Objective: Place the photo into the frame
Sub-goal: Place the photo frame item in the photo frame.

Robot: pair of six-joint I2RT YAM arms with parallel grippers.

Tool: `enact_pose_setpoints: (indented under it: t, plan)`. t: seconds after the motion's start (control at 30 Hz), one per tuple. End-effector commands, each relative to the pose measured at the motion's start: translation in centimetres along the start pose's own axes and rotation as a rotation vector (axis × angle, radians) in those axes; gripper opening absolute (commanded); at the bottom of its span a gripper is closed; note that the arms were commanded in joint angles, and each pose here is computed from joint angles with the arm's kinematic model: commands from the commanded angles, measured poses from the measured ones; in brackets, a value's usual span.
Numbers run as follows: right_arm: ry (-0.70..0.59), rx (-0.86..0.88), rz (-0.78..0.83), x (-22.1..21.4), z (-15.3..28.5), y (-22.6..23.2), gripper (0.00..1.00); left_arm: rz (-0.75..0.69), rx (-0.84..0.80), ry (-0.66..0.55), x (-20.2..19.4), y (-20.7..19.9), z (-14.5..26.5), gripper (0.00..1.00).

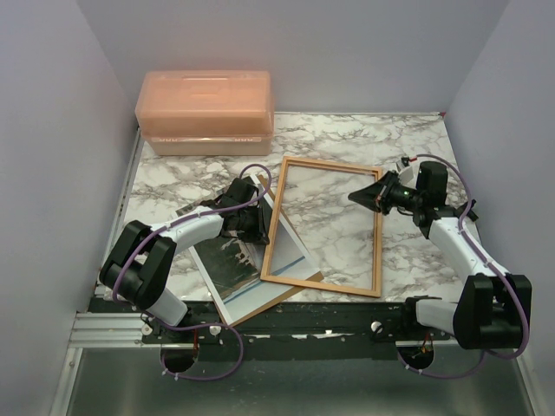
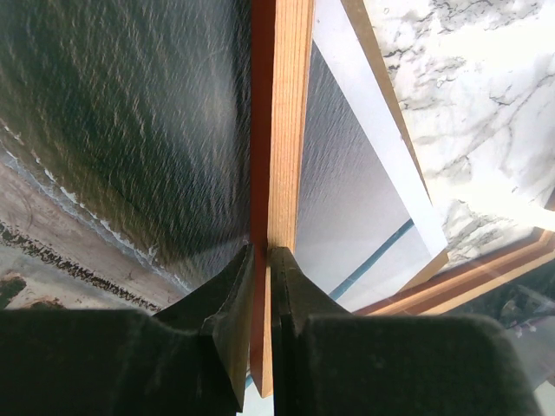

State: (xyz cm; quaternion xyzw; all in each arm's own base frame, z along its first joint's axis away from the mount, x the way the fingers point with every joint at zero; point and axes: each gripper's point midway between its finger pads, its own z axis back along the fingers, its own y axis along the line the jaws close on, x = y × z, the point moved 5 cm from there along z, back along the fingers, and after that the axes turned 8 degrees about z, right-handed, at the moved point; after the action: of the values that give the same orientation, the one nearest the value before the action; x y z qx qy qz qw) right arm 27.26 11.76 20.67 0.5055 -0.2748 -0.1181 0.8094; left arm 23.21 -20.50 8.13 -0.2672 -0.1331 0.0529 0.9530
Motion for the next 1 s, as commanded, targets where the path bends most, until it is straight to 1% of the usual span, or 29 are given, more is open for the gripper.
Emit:
enact_pose_setpoints:
  t: [0.0, 0.37, 0.47, 0.97]
  plan:
    - [0.02, -0.048, 0.006, -0.7, -0.1, -1.2, 0.01, -0.014, 0.104, 0.038, -1.0, 2.2, -1.1, 0.14]
    - [0.065, -0.08, 0.017, -1.0, -0.8, -2.8, 0.01, -0.012, 0.106, 0.04, -1.1, 2.3, -1.3, 0.14]
    - [0.048, -0.101, 0.007, -0.3, -0.3, -3.3, 0.01, -0.014, 0.107, 0.04, -1.1, 2.3, -1.2, 0.14]
    - [0.009, -0.15, 0.056, 0.6, 0.8, -2.0, 0.01, -0.016, 0.109, 0.041, -1.1, 2.3, -1.2, 0.13]
